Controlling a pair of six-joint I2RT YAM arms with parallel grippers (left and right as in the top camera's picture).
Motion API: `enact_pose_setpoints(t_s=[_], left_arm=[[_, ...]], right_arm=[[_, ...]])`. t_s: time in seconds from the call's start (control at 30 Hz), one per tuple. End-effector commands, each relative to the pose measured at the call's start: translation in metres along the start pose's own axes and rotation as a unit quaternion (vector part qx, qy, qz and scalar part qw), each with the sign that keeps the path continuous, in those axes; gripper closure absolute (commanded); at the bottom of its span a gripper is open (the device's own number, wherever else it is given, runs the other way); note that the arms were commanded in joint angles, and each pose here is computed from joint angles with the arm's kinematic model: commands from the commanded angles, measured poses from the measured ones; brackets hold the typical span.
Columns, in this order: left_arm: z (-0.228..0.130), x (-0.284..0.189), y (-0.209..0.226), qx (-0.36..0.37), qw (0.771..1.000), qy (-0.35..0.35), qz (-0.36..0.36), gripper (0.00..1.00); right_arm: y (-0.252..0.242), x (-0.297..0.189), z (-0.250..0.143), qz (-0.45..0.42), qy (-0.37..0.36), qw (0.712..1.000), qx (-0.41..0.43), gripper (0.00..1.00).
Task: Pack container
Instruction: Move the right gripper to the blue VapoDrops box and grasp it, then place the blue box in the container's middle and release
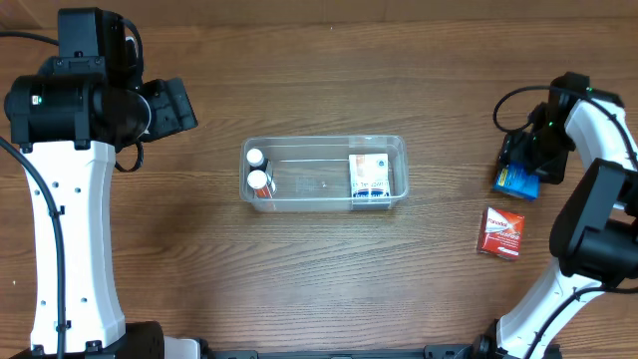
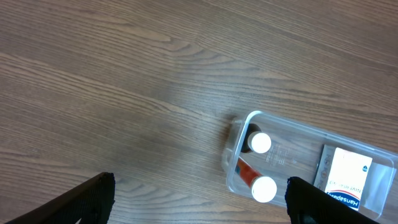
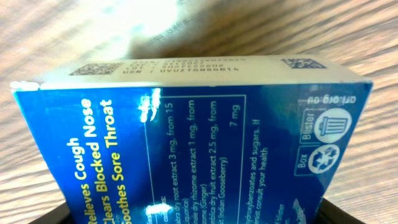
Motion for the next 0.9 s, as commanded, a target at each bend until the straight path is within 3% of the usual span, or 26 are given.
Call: enact_pose_setpoints(t_s=[0.0, 0.2, 0.37, 0.6, 0.87], left_arm=[[0.004, -0.005, 0.002, 0.008, 1.000, -0.011, 0.006, 0.11], [0.004, -0.005, 0.002, 0.008, 1.000, -0.011, 0.006, 0.11], [0.004, -0.005, 0.002, 0.008, 1.000, -0.011, 0.006, 0.10], [0.004, -0.005, 0.002, 0.008, 1.000, -0.010, 0.006, 0.09], [0.004, -0.005, 0.002, 0.009, 1.000, -0.010, 0.006, 0.08]], right_arm=[[0.025, -0.074, 0.005, 0.057, -0.079, 0.995, -0.007, 0.29], [0.073, -0.154, -0.044, 0.108, -0.149, 0.981, -0.068, 0.34], [0.152, -0.202, -0.132, 0.173, -0.174, 0.957, -0.157, 0.34], [0.253, -0.195, -0.221, 0.220, -0.170, 0.929, -0.244, 0.34], [0.295, -0.121, -0.240, 0.161, -0.122, 0.952, -0.229, 0.33]])
Point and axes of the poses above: each gripper's point midway between its finger pads, its own x axis out along the fingers, its own y axis along the line the jaws close on, z = x × y, the point moved 3 cm from there along -x, back along the fingers, and after that the axes turned 11 degrees about x, right-handed, at the moved point
